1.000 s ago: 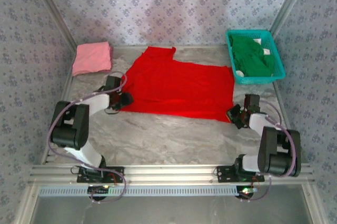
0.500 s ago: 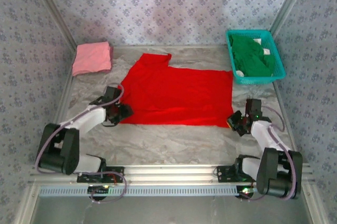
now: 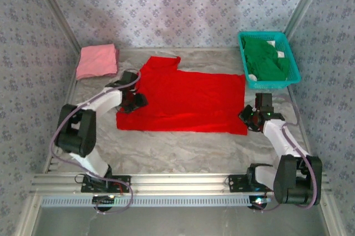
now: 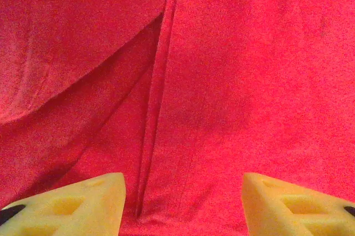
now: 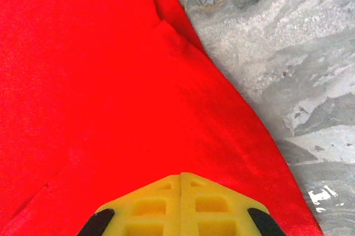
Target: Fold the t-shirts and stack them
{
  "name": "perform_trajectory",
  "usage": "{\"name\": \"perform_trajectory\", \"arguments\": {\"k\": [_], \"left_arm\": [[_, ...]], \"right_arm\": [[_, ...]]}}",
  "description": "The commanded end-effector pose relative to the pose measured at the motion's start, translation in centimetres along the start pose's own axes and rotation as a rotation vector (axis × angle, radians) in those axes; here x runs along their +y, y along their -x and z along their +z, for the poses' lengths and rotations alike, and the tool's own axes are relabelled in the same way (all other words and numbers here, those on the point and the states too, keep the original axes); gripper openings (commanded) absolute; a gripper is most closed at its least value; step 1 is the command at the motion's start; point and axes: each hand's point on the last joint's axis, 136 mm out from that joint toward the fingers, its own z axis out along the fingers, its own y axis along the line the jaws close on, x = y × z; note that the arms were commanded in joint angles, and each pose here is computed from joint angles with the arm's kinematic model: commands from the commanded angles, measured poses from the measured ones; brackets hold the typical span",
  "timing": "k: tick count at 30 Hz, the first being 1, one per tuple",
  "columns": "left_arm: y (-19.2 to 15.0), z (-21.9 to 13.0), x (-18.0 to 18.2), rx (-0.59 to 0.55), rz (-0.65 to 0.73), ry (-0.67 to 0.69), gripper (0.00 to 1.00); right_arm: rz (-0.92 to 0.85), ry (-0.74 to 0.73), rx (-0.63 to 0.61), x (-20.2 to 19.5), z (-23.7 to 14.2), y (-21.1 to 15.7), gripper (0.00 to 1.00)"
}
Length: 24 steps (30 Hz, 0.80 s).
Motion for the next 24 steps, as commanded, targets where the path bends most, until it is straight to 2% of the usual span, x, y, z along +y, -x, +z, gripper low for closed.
{"name": "perform_trajectory", "arguments": {"k": [1,4,7,9,14,15,24], "left_arm": [[1.2,-0.1,0.0,-0.041,0.051,0.072,0.57],[1.2,0.9,-0.6,-0.033,0.07,0.082,0.53],[1.4,1.6,-1.3,-0.026,0.077,0.08,0.46],[1.6,1.8,-1.5,-0.029,0.084,0.084,0.36],[2.4,0.9,-3.0,-0.053,0.097,0.063,0.03],[2.7,0.5,-3.5,-0.06,0.103,0.056,0.0],[5.4,-1.1,-8.5,-0.117,0.168,0.009,0.0]], "right_arm": [[-0.025,-0.001,-0.01,-0.2,0.3,0.1,0.0],[-0.019,0.009,-0.009,-0.2,0.4,0.2,0.0],[-0.012,0.015,-0.008,-0.3,0.4,0.2,0.0],[-0.003,0.021,-0.004,-0.6,0.4,0.2,0.0],[0.014,0.029,-0.004,-1.1,0.3,0.3,0.0],[0.017,0.031,-0.007,-1.2,0.3,0.4,0.0],[0.023,0.045,-0.008,-1.4,0.1,0.6,0.0]]}}
